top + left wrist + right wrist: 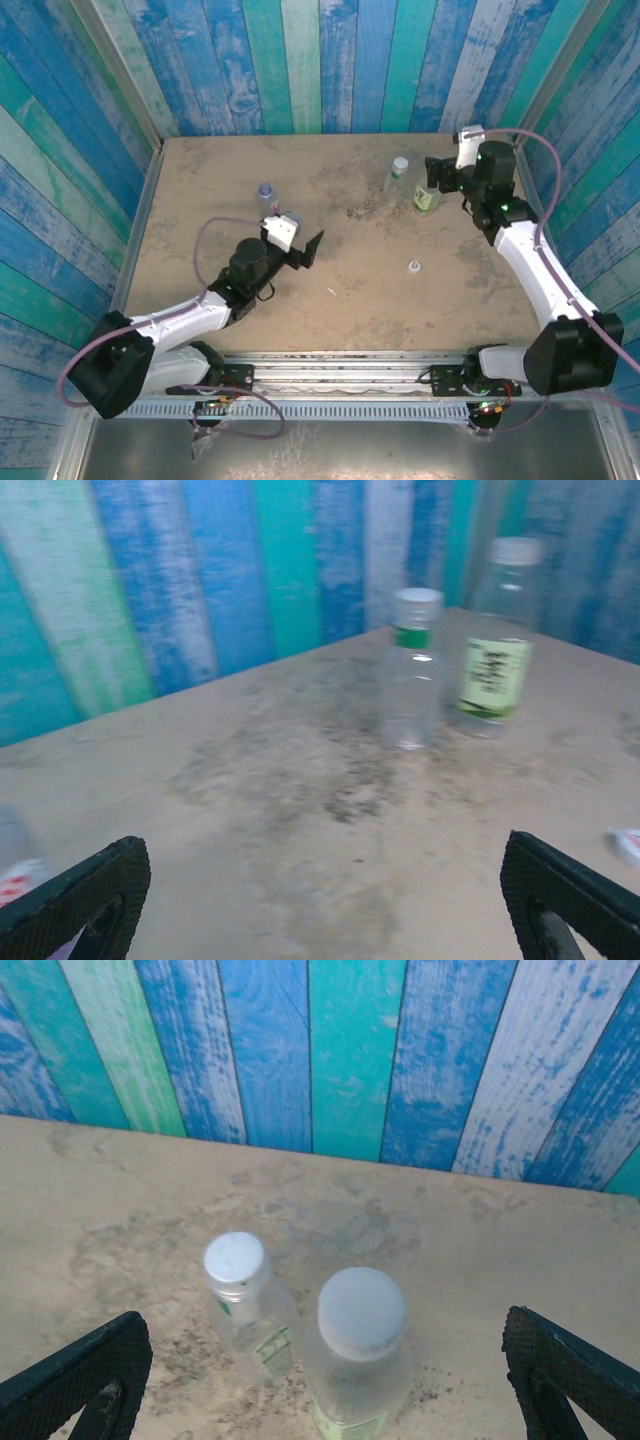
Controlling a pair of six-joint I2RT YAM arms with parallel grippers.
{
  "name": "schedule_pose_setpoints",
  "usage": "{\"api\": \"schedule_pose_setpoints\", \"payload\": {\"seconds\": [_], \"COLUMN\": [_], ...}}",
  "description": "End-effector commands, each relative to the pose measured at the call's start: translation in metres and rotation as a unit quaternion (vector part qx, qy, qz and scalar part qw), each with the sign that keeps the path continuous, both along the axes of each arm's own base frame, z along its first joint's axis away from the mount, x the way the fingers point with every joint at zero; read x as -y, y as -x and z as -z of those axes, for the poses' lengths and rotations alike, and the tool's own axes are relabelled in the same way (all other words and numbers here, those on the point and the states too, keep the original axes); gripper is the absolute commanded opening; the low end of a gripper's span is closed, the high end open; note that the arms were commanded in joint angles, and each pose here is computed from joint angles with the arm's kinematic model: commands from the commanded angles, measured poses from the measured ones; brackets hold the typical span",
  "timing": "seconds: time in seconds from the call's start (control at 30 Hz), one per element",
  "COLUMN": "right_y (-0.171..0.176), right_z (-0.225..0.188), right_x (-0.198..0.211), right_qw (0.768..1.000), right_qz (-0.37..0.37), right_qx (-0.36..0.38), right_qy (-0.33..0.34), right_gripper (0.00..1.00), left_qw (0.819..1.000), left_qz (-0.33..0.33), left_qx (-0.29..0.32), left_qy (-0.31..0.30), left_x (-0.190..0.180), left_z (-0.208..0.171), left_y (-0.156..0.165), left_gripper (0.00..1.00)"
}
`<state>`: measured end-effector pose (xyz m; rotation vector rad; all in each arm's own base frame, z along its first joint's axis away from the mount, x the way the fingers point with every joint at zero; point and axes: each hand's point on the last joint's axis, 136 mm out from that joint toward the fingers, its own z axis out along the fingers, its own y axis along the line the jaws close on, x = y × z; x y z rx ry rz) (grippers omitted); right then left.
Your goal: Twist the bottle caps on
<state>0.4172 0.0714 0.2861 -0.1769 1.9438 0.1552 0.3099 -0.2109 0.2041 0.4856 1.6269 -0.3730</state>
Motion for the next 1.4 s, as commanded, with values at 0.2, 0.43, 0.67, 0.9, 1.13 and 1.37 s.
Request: {"api": "schedule_pose_setpoints", "payload": {"seconds": [0.2,0.43,0.67,0.9,1.13,1.37], "right_y": [0.045,0.072,0.075,0.079,0.084,0.085], "right_z": [0.030,0.049,0.061,0.062,0.071,0.075], "right_x": [-0.085,-0.145,-0.149,-0.144,-0.144,-0.142], "right_qw": [0.988,0.973,0.971,0.972,0.969,0.969], "right_qz": [-0.135,-0.214,-0.218,-0.217,-0.223,-0.224], "right_qx": [-0.058,-0.085,-0.096,-0.091,-0.101,-0.103], "right_qy": [-0.044,-0.005,0.003,0.012,0.013,0.019], "right_gripper": [0.94,0.94,0.94,0.94,0.94,0.93], "left_qw": [0.989,0.982,0.975,0.968,0.962,0.959], "left_qz": [-0.142,-0.173,-0.200,-0.215,-0.225,-0.224], "left_qx": [-0.034,-0.070,-0.095,-0.125,-0.149,-0.169], "left_qy": [-0.001,-0.019,-0.033,-0.033,-0.034,-0.037], "left_x": [-0.049,-0.046,-0.053,-0.064,-0.072,-0.074], "left_z": [-0.029,-0.039,-0.029,-0.001,0.025,0.048], "left_y": [-0.051,-0.087,-0.110,-0.122,-0.126,-0.129], "left_gripper": [0.94,0.94,0.94,0.94,0.94,0.99]}}
